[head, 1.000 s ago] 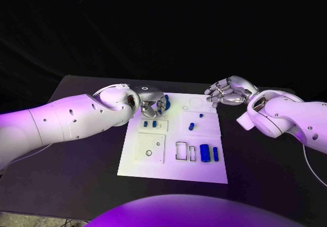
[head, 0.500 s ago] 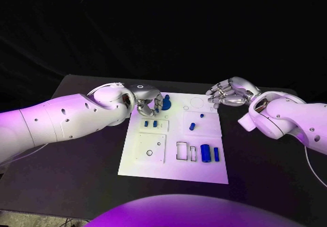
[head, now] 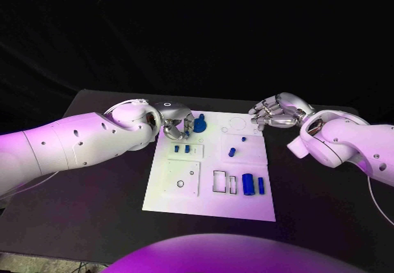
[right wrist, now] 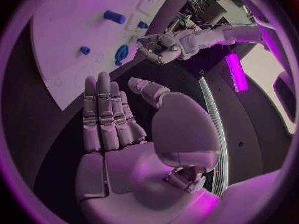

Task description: Assemble the parts on the task board

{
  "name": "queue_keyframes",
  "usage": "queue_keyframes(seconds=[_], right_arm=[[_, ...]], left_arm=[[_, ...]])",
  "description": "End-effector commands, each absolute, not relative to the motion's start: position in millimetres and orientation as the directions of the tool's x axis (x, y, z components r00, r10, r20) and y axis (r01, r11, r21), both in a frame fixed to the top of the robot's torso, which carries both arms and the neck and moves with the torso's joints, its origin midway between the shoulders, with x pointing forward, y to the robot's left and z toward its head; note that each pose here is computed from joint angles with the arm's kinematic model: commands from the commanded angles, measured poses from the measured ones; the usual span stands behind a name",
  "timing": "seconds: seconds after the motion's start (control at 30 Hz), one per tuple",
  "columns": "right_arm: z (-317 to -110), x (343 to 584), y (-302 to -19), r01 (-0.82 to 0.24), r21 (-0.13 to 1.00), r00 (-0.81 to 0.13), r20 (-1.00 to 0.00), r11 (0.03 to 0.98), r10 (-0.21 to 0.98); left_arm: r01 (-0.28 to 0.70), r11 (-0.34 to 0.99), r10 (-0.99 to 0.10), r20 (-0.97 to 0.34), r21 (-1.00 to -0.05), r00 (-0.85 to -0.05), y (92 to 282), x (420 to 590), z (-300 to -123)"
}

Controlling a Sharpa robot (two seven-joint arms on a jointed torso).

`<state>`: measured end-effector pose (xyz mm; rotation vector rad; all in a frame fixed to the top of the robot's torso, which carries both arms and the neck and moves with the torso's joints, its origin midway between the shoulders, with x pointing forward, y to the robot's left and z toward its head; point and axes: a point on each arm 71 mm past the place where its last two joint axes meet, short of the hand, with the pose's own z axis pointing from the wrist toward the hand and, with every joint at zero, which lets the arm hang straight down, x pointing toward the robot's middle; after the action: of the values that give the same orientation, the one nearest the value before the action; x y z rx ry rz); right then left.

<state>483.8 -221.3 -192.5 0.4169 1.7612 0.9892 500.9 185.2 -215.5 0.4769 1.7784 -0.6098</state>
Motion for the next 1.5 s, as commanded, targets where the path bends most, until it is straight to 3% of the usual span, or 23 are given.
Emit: queue_keyframes(seconds=[0.03, 1.5], right_arm=[[-192.7, 483.1, -219.5, -0.180, 0.781, -0.422, -0.611, 0.598, 0.670], [-192.7, 483.2, -219.7, -0.180, 0.781, -0.421, -0.611, 0.598, 0.671]], left_arm=[[0.602, 0.778, 0.024, -0.951, -0.176, -0.309, 183.8, 500.6, -218.2], [0.587, 0.789, 0.049, -0.934, -0.181, -0.354, 187.7, 501.0, -225.7]])
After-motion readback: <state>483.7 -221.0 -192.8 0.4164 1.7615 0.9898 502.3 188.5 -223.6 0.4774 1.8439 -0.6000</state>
